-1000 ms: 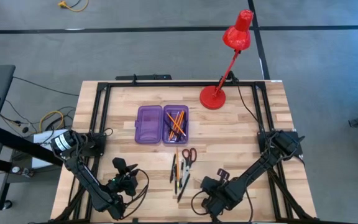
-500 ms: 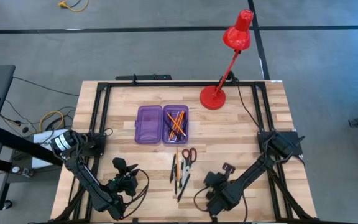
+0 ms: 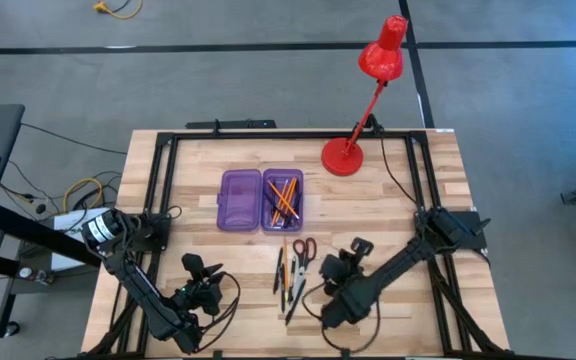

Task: Pick & place school supplies into a supply box
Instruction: Put the pink pencil into the violet supply box

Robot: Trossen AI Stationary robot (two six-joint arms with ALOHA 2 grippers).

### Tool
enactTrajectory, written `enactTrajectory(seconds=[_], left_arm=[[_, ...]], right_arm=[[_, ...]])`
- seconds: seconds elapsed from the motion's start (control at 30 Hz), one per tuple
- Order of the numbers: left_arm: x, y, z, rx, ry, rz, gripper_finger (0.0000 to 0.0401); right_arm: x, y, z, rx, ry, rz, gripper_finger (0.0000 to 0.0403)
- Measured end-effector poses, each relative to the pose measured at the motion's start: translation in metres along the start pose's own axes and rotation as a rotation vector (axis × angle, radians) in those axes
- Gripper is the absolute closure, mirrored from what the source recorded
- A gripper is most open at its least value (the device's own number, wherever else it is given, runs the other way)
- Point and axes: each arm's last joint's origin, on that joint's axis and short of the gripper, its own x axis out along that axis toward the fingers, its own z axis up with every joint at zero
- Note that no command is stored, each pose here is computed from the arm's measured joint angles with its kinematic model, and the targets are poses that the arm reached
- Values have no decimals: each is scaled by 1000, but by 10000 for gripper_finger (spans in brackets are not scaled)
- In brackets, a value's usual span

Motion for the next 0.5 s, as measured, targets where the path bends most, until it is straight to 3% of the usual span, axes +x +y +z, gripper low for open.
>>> enactTrajectory(seconds=[0.2,0.5], left_arm=[[0,0,0,-1,-17,6,302],[0,0,1,0,-44,15,302]], right_arm=[[12,-13,35,39,-42,-11,403],[41,-42,109,238,-74,93,403]])
